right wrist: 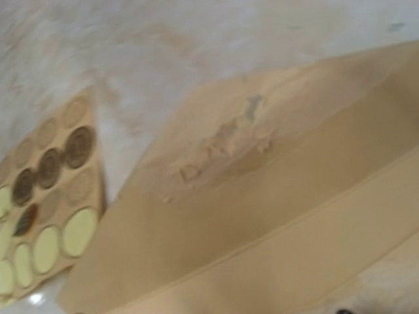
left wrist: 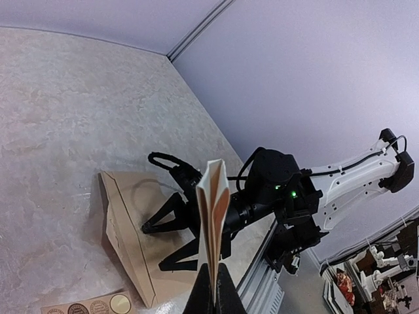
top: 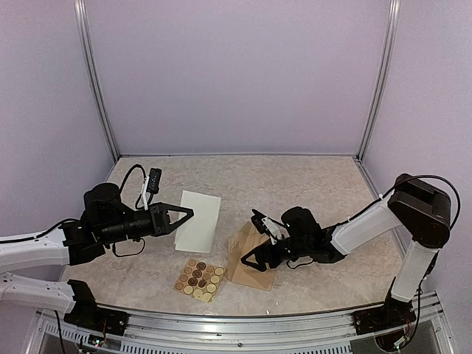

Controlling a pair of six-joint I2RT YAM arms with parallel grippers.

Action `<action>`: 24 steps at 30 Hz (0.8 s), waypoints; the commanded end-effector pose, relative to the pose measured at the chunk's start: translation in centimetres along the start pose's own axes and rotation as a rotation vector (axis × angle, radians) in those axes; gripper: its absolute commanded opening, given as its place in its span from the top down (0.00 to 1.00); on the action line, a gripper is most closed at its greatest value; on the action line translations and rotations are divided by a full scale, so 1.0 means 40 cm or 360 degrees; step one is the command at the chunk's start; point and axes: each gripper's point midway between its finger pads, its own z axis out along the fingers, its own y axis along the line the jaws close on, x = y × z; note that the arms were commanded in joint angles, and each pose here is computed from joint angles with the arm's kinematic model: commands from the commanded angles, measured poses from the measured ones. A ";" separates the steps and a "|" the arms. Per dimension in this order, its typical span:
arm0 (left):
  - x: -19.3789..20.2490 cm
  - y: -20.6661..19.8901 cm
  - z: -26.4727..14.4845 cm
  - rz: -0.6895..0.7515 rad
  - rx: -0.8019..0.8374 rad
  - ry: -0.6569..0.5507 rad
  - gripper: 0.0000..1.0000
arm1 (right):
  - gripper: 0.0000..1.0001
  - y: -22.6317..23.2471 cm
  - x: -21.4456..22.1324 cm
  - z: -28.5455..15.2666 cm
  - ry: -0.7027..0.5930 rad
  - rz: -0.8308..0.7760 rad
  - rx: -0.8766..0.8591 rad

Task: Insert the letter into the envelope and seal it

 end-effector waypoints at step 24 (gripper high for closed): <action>0.166 0.073 0.268 -0.0290 -0.0086 0.0328 1.00 | 0.22 -0.094 0.056 -0.179 -0.0008 0.0703 0.0342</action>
